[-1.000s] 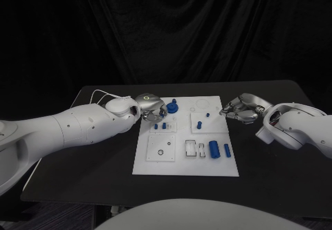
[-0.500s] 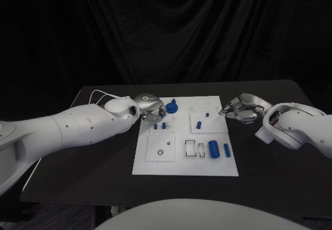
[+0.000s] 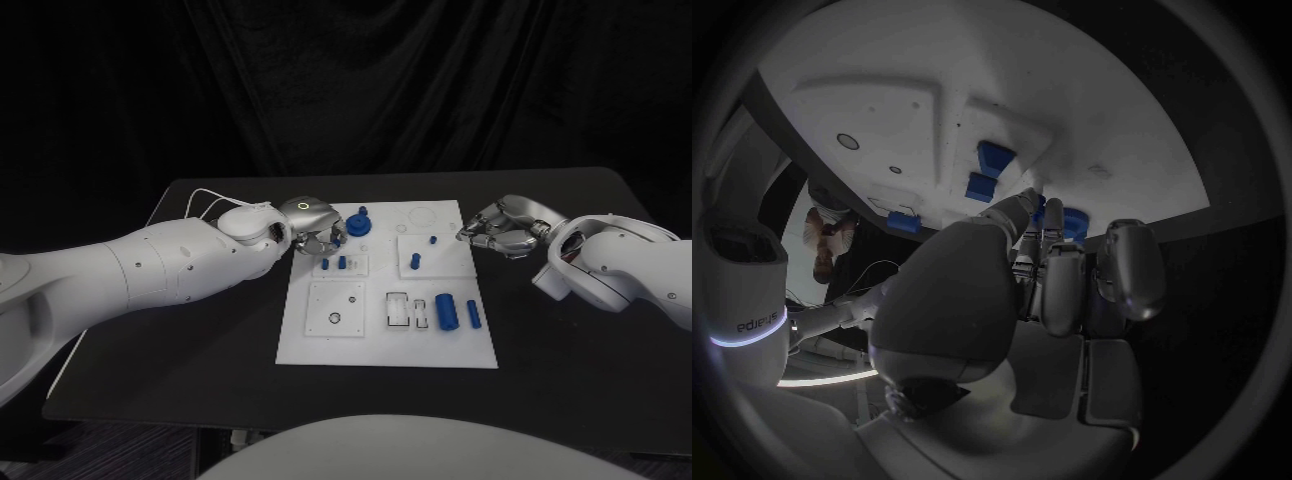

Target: Assemble the parts on the task board

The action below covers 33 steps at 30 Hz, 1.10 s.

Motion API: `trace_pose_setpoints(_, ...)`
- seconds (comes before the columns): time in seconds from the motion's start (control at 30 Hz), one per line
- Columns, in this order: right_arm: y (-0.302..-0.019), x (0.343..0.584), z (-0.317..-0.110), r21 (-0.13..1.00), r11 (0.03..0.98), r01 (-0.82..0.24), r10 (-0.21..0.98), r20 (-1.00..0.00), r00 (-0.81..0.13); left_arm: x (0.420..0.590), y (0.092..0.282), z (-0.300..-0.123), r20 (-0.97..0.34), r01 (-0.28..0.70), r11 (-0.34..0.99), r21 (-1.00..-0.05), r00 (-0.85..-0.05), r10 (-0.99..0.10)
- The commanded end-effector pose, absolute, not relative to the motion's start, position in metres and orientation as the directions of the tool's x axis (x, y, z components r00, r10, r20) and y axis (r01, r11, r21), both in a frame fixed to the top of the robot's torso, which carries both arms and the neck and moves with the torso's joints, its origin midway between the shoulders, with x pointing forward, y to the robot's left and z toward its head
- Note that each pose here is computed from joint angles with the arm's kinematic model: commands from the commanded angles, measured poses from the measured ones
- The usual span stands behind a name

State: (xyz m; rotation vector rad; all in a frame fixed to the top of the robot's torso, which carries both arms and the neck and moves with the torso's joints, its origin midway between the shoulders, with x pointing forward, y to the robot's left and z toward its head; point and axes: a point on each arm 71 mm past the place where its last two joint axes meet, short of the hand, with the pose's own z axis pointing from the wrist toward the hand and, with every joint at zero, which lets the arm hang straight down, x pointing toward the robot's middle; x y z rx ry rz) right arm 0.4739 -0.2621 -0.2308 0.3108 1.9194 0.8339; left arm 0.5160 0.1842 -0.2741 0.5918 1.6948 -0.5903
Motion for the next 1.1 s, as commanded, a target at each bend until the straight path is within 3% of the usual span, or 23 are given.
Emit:
trace_pose_setpoints(0.03,-0.2622,0.4730,-0.2328,0.663,0.738,-0.122,0.535,-0.686,-0.492,0.5145,0.1815,-0.2756,-0.979,0.674,0.735,-0.072,-0.189,0.077)
trace_pose_setpoints(1.1,-0.2620,0.4726,-0.2330,0.663,0.739,-0.120,0.534,-0.685,-0.495,0.5163,0.1836,-0.2793,-0.968,0.641,0.764,-0.071,-0.230,0.103)
